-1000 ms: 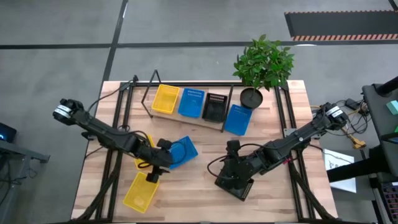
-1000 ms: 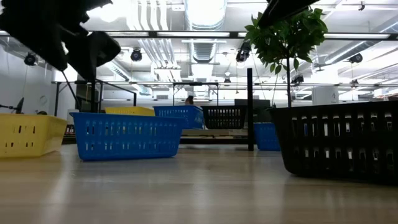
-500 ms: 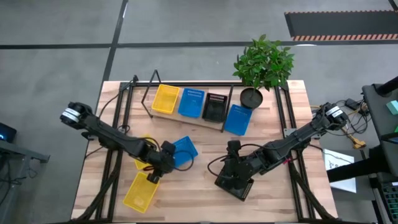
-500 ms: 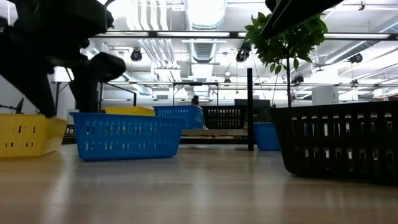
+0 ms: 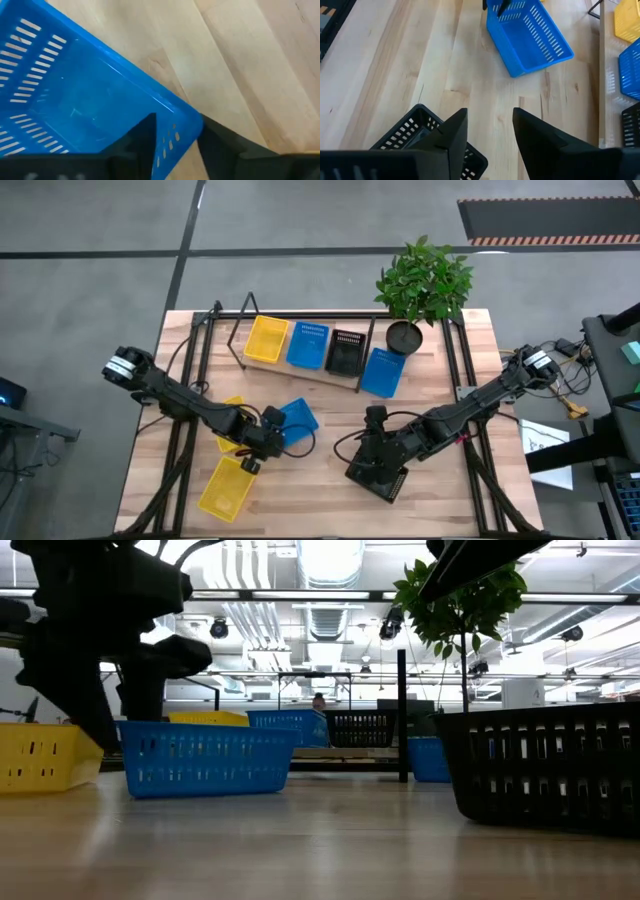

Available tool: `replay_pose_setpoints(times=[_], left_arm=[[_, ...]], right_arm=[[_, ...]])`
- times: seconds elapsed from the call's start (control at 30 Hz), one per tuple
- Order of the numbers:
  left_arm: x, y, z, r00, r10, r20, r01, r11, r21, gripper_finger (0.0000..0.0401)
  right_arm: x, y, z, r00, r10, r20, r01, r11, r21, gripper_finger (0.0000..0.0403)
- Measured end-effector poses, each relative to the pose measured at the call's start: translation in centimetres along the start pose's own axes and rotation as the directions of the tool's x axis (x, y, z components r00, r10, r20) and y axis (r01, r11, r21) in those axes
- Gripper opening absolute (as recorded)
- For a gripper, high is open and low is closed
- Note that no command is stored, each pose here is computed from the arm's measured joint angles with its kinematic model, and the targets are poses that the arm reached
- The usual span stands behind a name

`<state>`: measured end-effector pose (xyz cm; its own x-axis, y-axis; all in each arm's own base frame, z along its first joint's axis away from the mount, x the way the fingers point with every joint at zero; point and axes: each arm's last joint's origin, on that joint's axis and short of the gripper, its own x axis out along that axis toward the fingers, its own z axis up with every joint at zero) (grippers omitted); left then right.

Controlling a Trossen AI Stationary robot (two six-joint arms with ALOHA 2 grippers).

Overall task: Stack baskets on shelf by color
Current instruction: Stack the bottom blue basket on top of the other blue basket on the shelf

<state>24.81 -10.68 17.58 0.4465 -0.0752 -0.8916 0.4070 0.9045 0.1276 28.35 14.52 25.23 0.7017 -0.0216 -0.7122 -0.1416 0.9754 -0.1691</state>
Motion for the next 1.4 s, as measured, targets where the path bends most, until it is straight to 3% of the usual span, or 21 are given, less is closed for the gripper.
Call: replay_pose_setpoints(times=[0.27,0.5,0.7,0.87,1.2,1.4], left_arm=[[-0.7,0.2,1.1,0.999,0.005,0.036,-0.004,1.0,-0.005,0.0008],[-3.0,0.6,4.3,0.99,0.014,0.139,-0.012,1.0,-0.016,0.0001],[-6.6,1.5,7.1,0.976,0.15,0.155,-0.145,0.989,-0.041,0.0001],[-9.6,2.6,8.5,0.947,0.296,0.125,-0.292,0.955,-0.045,0.0],[-10.7,8.5,8.2,0.894,0.444,0.058,-0.44,0.896,-0.068,0.0],[-10.4,13.1,7.1,0.861,0.507,0.046,-0.498,0.858,-0.127,0.0]], right_arm=[[0.0,0.0,0.0,1.0,0.0,-0.001,0.0,1.0,-0.001,0.015],[0.0,0.0,0.0,1.0,0.0,-0.002,0.0,1.0,-0.001,0.015],[0.0,0.0,-0.4,0.999,-0.006,-0.036,0.005,1.0,-0.011,0.015],[-0.3,-0.3,-1.0,0.996,-0.016,-0.091,0.017,1.0,0.009,0.015],[-1.7,-0.3,-1.8,0.987,-0.02,-0.158,0.026,0.999,0.037,0.0145],[-3.3,-0.3,-2.2,0.993,0.004,-0.115,0.002,0.998,0.056,0.0135]])
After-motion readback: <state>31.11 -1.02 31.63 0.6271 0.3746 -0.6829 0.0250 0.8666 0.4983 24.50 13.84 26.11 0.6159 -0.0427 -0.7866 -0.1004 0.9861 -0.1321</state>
